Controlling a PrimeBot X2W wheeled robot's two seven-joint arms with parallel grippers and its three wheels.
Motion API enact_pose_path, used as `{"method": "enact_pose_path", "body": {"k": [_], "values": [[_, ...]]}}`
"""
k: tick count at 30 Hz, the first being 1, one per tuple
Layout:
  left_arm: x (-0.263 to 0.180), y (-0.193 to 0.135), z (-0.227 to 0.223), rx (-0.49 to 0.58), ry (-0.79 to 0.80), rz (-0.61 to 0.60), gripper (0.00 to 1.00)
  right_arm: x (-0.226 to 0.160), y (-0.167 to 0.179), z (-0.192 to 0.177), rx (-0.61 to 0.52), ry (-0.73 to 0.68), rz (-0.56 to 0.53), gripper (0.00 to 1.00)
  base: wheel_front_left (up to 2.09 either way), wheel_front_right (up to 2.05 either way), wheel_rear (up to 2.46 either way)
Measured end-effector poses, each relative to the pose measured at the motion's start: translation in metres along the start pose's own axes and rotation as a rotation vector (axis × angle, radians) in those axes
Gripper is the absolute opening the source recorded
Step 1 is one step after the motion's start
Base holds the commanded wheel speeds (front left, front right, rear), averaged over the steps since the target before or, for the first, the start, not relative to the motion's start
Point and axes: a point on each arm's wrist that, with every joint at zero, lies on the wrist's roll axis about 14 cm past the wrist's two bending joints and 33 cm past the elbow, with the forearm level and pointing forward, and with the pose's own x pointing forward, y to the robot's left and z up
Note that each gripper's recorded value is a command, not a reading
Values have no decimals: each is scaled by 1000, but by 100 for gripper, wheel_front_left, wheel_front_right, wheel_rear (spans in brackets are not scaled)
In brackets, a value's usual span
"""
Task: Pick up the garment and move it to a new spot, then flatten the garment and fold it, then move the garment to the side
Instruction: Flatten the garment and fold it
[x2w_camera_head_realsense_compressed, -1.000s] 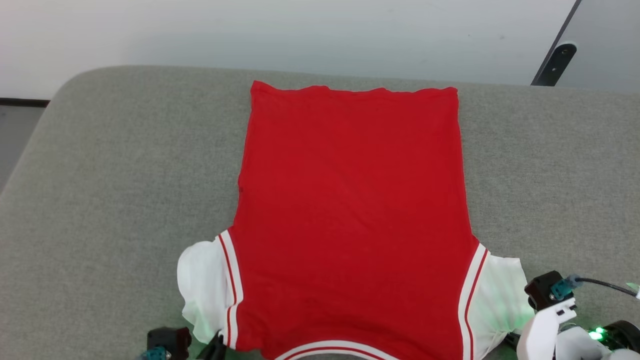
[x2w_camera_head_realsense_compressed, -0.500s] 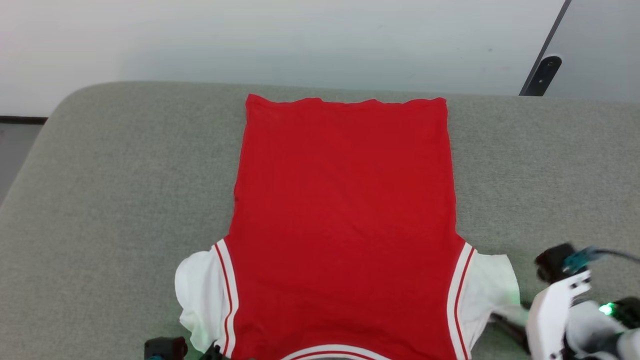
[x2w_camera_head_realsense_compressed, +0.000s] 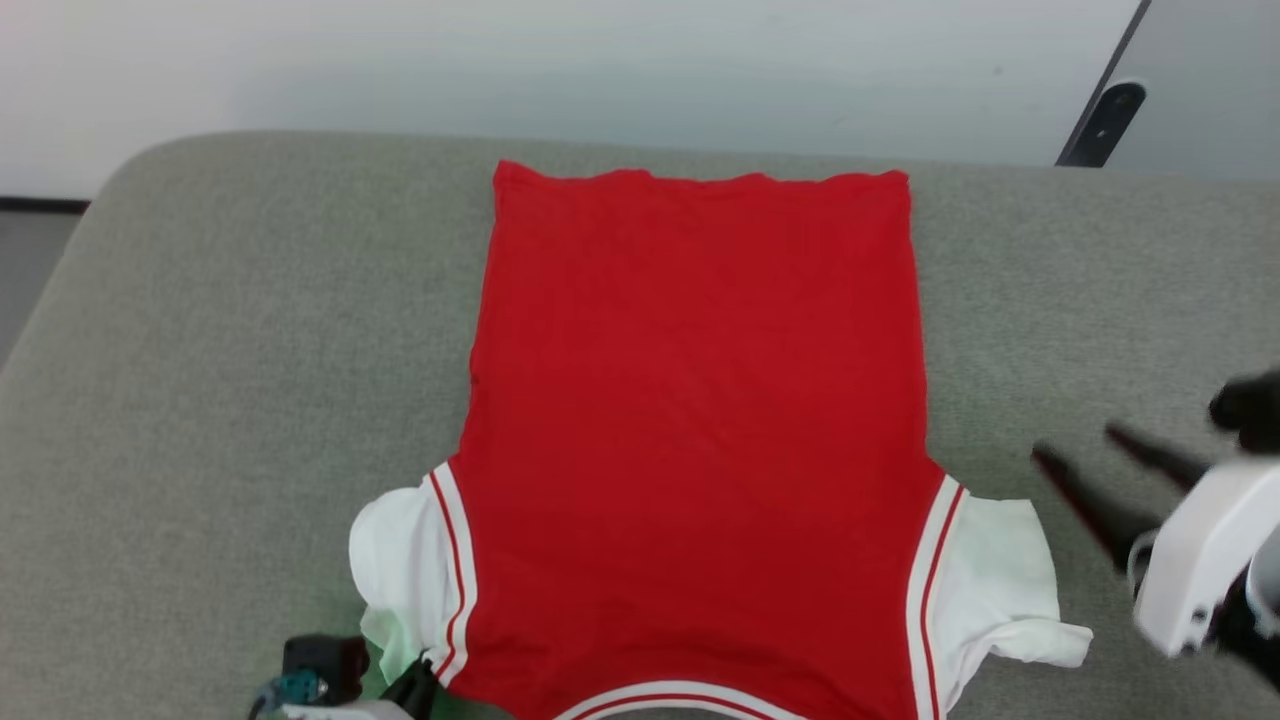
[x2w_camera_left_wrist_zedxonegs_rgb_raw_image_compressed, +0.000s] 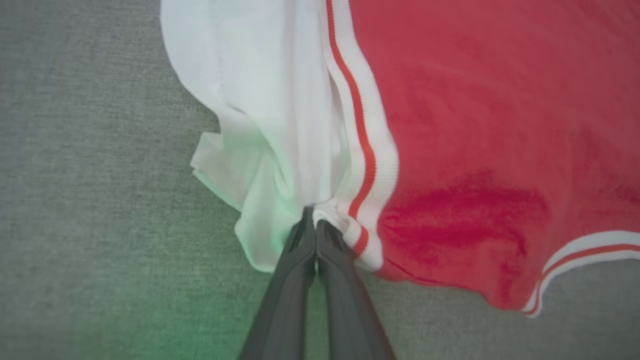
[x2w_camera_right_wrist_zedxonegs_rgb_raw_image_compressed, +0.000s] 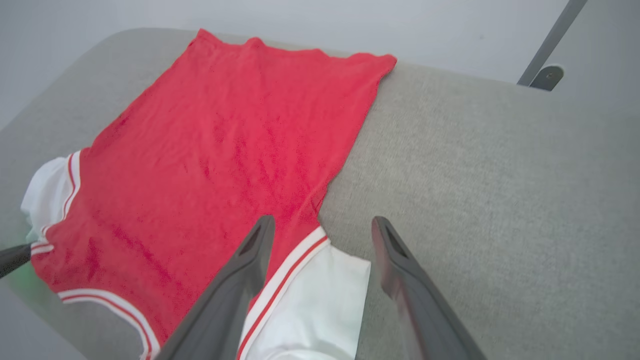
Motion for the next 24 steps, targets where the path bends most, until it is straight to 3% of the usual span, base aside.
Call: {"method": "enact_pose_path", "body": {"k": [7,13,19,24], "values": [[9,0,5,48,59,-31,0,38,-13,53,-80,-77,-25,100,0,0,0],[22,-5,13,75,68,-64,0,90,-33,95,-162,-40,-67,100,0,0,0],[37,-12,20,87,64,-99,0,147,-59,107,-191,107,-134,100,0,0,0],[49,-13,20,85,70,-126,0,194,-71,92,-124,257,-163,100,0,0,0]]}}
